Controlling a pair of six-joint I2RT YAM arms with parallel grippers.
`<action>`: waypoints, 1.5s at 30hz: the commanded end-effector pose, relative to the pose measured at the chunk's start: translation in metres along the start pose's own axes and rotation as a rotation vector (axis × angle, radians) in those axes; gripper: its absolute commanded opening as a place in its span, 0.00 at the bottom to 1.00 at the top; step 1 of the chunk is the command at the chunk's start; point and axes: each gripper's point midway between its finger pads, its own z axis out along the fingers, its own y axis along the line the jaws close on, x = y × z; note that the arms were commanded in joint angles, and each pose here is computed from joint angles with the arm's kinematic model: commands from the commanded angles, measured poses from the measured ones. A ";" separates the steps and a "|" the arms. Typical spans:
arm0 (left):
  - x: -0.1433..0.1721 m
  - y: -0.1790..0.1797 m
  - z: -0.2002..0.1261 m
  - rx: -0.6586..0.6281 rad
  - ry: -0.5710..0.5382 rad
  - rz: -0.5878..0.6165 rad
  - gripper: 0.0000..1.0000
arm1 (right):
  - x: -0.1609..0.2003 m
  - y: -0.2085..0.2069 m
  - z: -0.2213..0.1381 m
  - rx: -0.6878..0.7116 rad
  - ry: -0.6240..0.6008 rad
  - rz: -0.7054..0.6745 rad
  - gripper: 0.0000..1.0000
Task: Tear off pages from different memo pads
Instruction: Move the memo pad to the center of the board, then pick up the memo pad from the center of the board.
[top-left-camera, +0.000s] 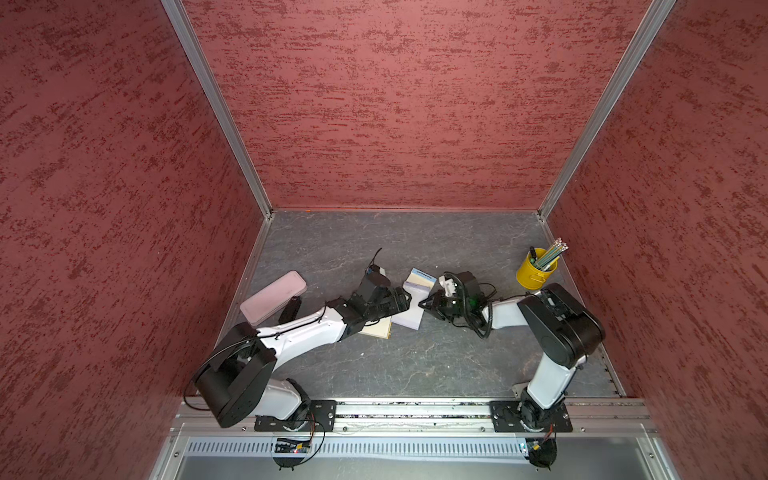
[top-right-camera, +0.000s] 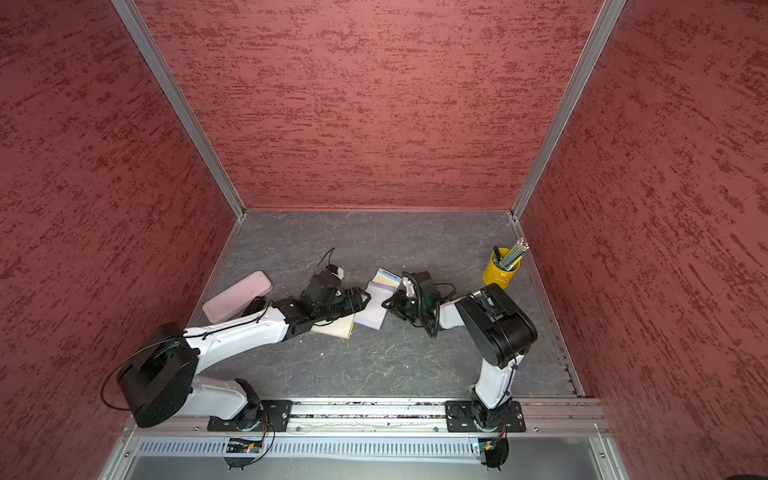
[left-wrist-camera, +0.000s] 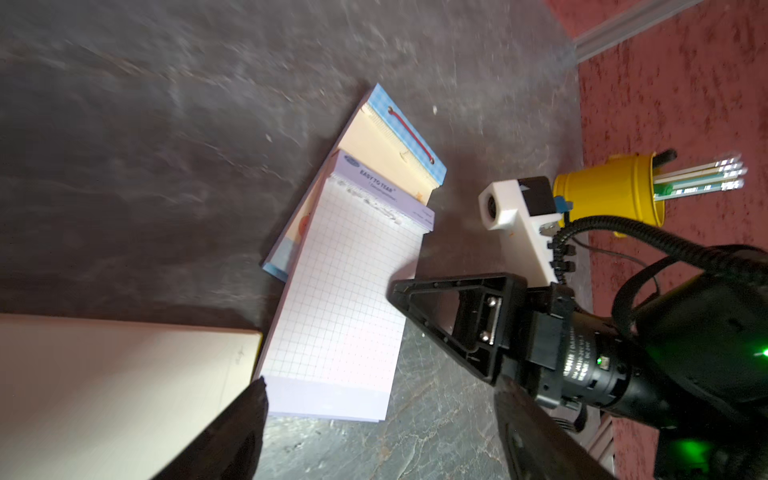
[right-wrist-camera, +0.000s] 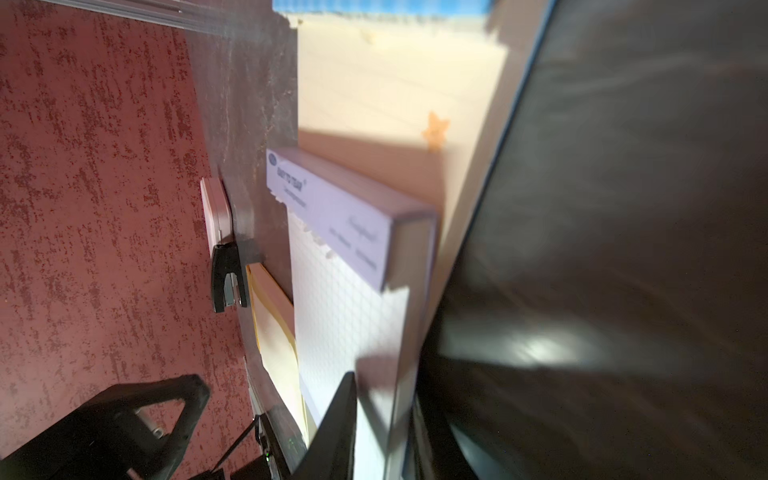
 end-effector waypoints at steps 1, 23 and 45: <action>-0.011 0.020 -0.011 -0.055 -0.030 0.014 0.85 | -0.013 0.017 0.012 -0.032 -0.040 0.021 0.21; -0.007 0.017 0.026 -0.084 0.073 0.086 0.83 | 0.012 0.008 -0.020 -0.046 0.015 0.004 0.50; 0.031 0.033 0.038 -0.026 0.172 -0.036 0.48 | 0.047 0.046 -0.007 -0.250 0.093 0.031 0.08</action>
